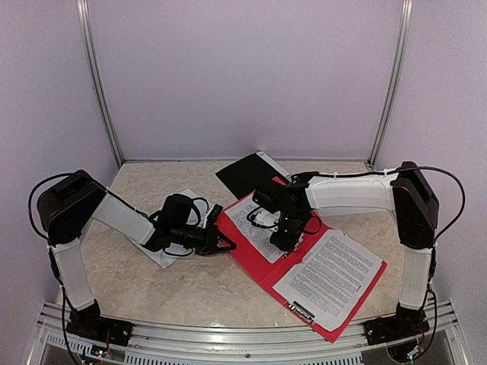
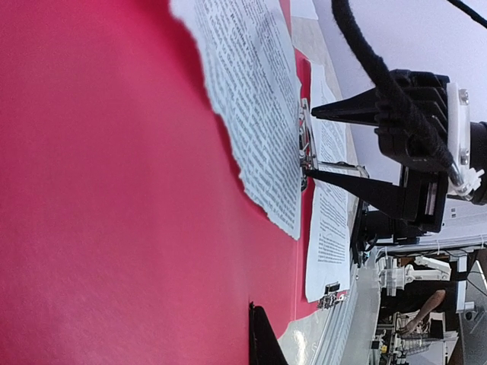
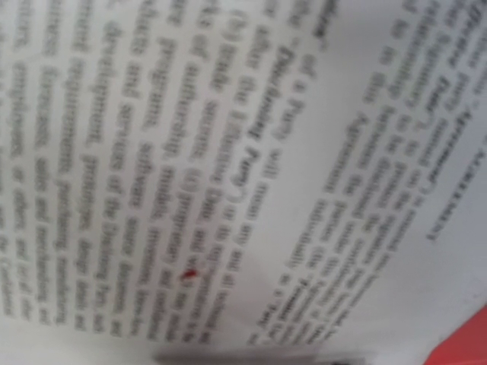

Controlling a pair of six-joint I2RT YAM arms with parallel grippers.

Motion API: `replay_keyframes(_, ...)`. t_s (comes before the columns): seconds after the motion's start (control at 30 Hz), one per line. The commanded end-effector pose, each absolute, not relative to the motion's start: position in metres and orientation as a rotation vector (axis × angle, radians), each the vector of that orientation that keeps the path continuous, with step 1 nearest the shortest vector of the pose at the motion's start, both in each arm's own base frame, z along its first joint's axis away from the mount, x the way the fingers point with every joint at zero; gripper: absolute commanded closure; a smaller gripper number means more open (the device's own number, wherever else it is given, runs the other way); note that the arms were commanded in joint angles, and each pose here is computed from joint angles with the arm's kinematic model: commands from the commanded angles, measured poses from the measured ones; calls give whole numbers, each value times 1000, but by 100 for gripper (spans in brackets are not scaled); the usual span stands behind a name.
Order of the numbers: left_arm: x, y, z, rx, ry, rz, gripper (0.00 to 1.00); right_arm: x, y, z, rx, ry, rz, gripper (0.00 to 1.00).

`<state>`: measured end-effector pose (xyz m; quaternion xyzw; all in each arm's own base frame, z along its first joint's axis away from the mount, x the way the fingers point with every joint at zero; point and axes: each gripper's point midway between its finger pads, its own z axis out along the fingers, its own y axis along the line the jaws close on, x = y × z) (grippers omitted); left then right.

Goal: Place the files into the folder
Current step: Close the spring clip on the folder with some files.

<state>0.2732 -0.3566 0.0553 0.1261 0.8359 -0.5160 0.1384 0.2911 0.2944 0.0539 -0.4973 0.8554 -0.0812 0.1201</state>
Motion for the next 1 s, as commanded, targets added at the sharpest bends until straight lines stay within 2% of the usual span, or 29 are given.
replay_keyframes(0.0, 268, -351, 49, 369, 2470, -1454, 100, 302, 275, 74, -1396, 2501, -286, 52)
replay_keyframes(0.17, 268, -351, 49, 373, 2468, -1458, 100, 301, 272, 70, -1398, 2506, -285, 50)
replay_keyframes(0.57, 267, -351, 48, 378, 2471, -1462, 100, 297, 271, 60, -1400, 2519, -205, 35)
replay_keyframes(0.77, 266, -351, 47, 376, 2477, -1465, 100, 297, 278, 63, -1378, 2491, -57, 25)
replay_keyframes(0.97, 266, -351, 46, 371, 2481, -1465, 100, 291, 285, 70, -1387, 2445, 69, 21)
